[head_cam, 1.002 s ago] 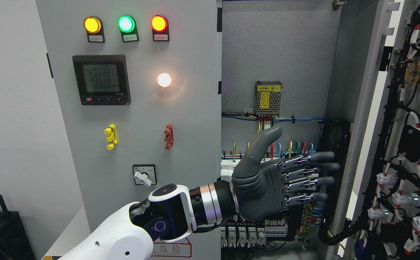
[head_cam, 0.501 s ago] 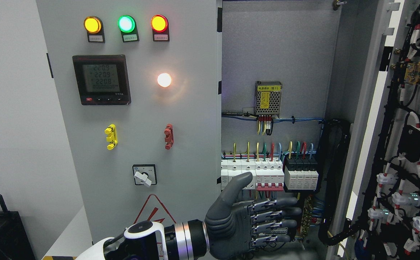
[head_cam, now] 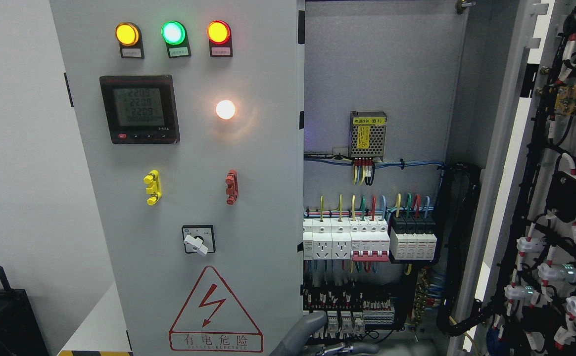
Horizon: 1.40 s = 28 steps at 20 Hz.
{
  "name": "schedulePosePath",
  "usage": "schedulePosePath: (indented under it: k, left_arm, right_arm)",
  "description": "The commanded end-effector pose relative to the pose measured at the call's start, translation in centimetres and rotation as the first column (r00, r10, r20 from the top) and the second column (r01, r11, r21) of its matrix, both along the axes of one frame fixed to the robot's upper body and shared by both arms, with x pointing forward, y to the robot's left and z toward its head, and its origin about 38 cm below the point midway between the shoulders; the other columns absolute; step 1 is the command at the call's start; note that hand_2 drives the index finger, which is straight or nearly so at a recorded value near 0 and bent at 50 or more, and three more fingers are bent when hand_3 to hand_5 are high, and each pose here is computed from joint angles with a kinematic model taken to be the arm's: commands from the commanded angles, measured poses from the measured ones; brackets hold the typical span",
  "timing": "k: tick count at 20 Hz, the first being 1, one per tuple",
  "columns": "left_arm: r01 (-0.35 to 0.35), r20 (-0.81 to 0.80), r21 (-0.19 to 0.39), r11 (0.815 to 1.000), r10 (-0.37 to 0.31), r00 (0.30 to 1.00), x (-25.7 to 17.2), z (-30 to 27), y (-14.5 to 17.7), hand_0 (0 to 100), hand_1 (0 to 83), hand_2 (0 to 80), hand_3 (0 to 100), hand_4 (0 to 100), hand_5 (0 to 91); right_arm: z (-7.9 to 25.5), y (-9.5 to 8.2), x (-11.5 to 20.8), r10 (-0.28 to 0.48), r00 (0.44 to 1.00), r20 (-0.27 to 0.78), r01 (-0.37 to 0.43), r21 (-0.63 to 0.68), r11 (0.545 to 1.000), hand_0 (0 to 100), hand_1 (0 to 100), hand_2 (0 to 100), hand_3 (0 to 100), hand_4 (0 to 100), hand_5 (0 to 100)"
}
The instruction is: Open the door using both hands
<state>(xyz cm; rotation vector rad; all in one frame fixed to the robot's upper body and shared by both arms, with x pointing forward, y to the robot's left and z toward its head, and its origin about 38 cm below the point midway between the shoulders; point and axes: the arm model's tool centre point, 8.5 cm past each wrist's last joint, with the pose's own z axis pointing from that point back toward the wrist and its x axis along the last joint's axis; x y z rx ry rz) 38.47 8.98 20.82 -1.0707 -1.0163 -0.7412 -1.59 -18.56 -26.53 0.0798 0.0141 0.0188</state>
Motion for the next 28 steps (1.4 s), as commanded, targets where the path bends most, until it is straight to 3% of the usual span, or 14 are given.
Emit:
schedulePosePath:
  k: [1,11,22,28]
  left_arm:
    - [-0.037,-0.047,0.13,0.991,0.043,0.998,-3.6,-6.9,3.5,0,0.0,0.0,0,4,0.0]
    - [-0.017,-0.139,0.248,0.969,0.053,0.989,-10.4,-15.6,5.8,0,0.0,0.0,0,4,0.0]
    - [-0.03,-0.236,0.442,0.897,0.148,0.96,-19.9,-27.1,12.3,0,0.0,0.0,0,4,0.0]
    - [-0.032,-0.266,0.482,0.876,0.182,0.947,-24.4,-30.3,14.6,0,0.0,0.0,0,4,0.0]
  right_arm:
    - [0.0,0.0,0.0,0.001,1.0,-0.001,-0.001,-0.001,1.0,0,0,0,0,0,0]
    - [0.0,0.1,0.0,0.001,1.0,0.001,-0.001,0.001,1.0,0,0,0,0,0,0]
    - [0.0,-0.1,0.3,-0.003,1.0,0.005,0.003,-0.001,1.0,0,0,0,0,0,0]
    - [0.0,-0.4,1.2,-0.003,1.0,0.03,0.004,-0.006,1.0,0,0,0,0,0,0]
